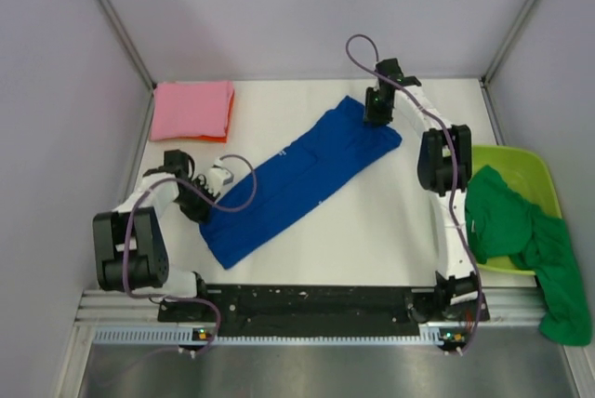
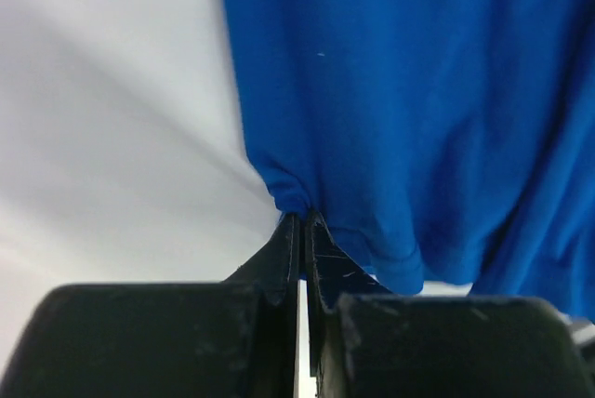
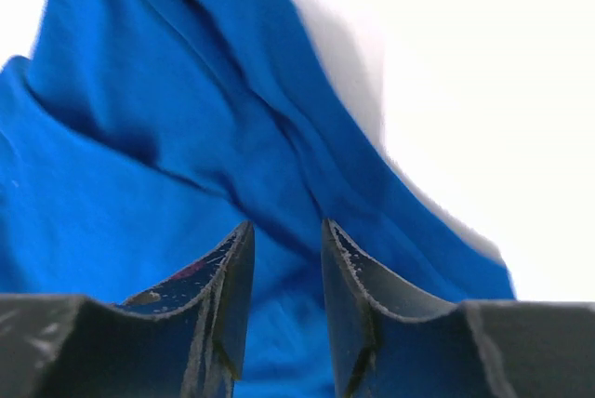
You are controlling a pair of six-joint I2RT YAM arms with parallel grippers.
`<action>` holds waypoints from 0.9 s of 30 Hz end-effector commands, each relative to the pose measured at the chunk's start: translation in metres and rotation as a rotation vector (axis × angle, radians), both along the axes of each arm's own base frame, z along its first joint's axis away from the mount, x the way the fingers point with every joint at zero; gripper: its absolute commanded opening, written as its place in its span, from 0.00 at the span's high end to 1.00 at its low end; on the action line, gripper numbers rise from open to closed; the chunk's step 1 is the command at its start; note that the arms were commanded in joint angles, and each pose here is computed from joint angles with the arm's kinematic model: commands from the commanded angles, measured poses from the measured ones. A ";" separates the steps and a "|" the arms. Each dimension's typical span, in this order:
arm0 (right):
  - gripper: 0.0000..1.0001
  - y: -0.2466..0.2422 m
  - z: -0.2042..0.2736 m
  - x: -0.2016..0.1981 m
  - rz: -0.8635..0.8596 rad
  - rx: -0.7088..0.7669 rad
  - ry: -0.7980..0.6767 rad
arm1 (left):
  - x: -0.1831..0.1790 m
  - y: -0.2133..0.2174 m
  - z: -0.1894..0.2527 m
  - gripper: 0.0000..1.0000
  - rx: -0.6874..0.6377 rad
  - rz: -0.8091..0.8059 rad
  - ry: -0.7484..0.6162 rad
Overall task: Fold and stack the t-shirts
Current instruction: Rotate the tshirt 90 degrees
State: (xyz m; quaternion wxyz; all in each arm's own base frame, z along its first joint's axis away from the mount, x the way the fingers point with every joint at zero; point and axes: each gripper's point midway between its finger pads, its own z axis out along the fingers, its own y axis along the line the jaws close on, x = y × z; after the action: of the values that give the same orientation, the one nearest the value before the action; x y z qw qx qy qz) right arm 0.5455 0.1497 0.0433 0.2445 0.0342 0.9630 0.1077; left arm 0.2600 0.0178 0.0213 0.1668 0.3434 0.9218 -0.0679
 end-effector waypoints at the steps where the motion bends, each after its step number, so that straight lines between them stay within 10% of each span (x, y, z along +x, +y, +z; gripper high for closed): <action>1: 0.62 -0.010 0.074 0.010 0.005 -0.034 -0.142 | -0.060 -0.024 0.012 1.00 -0.096 -0.094 0.099; 9: 0.63 -0.054 0.060 -0.086 -0.008 -0.174 -0.036 | -0.056 -0.005 0.024 0.97 0.013 -0.079 0.083; 15: 0.73 -0.025 0.003 -0.102 0.065 -0.028 0.065 | -0.009 0.014 0.024 0.70 0.099 0.021 -0.048; 21: 0.75 -0.022 -0.041 -0.058 -0.034 0.063 0.143 | -0.025 0.011 -0.006 0.61 0.095 -0.020 0.042; 27: 0.77 0.000 -0.010 0.055 -0.075 0.224 -0.077 | -0.068 -0.072 -0.025 0.60 -0.027 -0.342 0.140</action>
State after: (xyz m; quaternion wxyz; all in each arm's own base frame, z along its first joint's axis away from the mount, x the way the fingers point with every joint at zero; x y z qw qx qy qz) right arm 0.5424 0.1393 0.0327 0.2302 0.0617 0.9576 0.1619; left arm 0.2293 0.0115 0.0144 0.1204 0.3918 0.9112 -0.0413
